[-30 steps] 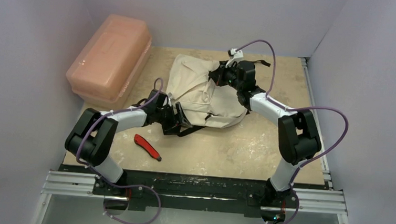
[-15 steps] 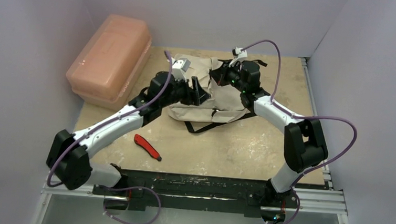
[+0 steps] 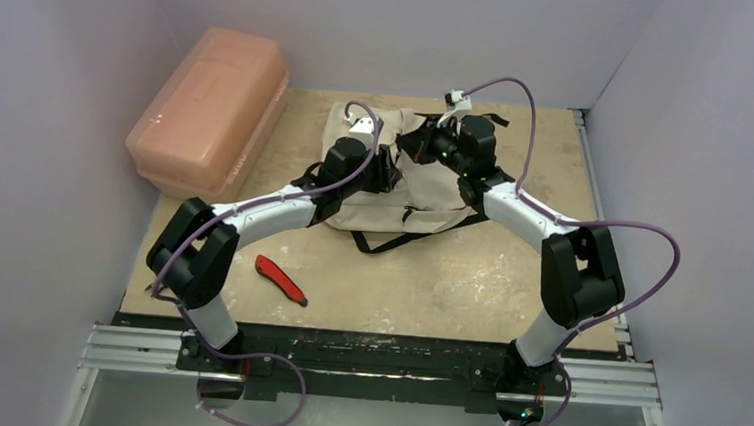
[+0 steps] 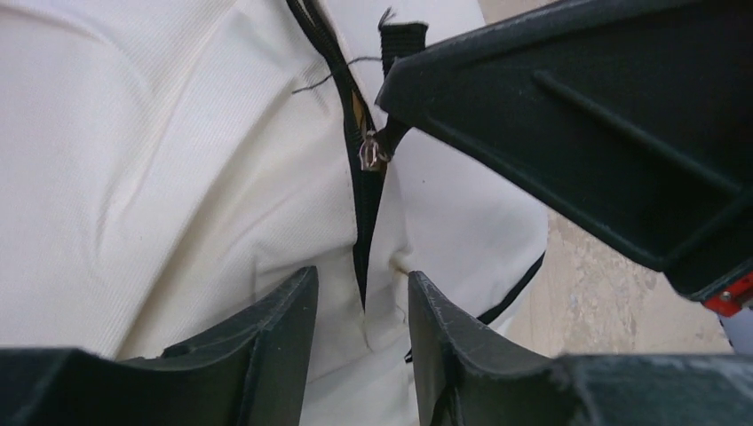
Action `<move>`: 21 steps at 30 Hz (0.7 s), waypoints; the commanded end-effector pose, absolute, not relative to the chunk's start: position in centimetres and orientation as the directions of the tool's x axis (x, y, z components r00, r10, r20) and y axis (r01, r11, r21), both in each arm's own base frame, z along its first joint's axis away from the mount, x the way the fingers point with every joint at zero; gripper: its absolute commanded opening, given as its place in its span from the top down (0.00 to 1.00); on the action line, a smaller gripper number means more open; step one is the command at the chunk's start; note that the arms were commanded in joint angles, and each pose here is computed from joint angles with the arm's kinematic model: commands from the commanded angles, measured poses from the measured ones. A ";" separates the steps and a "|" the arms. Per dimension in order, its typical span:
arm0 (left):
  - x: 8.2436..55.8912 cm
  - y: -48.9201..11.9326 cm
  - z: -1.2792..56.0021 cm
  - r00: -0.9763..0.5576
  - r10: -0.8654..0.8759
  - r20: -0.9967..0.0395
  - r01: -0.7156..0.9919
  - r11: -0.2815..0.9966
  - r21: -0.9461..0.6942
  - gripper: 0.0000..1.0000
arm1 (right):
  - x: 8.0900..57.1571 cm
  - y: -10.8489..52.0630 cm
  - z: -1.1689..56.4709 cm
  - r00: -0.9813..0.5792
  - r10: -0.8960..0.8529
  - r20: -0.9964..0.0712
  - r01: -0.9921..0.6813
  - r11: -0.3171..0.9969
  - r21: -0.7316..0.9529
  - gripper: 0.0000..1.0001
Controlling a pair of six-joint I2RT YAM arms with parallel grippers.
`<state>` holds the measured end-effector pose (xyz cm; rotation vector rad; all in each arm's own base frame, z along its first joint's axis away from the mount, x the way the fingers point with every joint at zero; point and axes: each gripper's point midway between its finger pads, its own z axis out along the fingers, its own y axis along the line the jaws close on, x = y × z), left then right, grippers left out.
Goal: Pack the student bag
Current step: Zip the student bag at the center of the board.
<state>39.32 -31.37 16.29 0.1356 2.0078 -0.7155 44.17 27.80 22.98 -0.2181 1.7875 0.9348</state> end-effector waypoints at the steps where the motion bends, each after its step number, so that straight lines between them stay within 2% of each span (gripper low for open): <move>1: 41.3 -33.0 19.1 -0.453 -0.236 -0.860 0.413 0.799 -0.437 0.61 | 43.0 28.2 29.7 -0.305 0.358 -0.882 -0.646 0.603 0.468 1.00; 5: 41.2 -34.1 18.1 -0.495 -0.241 -0.835 0.413 0.780 -0.470 0.54 | 42.7 28.4 29.4 -0.309 0.357 -0.881 -0.647 0.601 0.470 1.00; 7: 41.4 -34.3 17.1 -0.521 -0.242 -0.818 0.395 0.782 -0.482 0.55 | 42.7 28.5 29.3 -0.313 0.361 -0.878 -0.645 0.598 0.476 1.00; 8: 41.2 -34.6 16.5 -0.541 -0.230 -0.809 0.402 0.774 -0.489 0.61 | 42.8 28.5 29.3 -0.315 0.364 -0.876 -0.644 0.597 0.479 1.00; 12: 40.5 -33.7 13.4 -0.611 -0.188 -0.769 0.341 0.814 -0.470 0.98 | 43.6 28.7 29.5 -0.309 0.380 -0.872 -0.634 0.601 0.487 1.00; 21: 35.7 -31.2 7.8 -0.706 -0.115 -0.698 0.316 0.831 -0.457 1.00 | 50.8 28.2 31.2 -0.237 0.426 -0.873 -0.588 0.652 0.478 1.00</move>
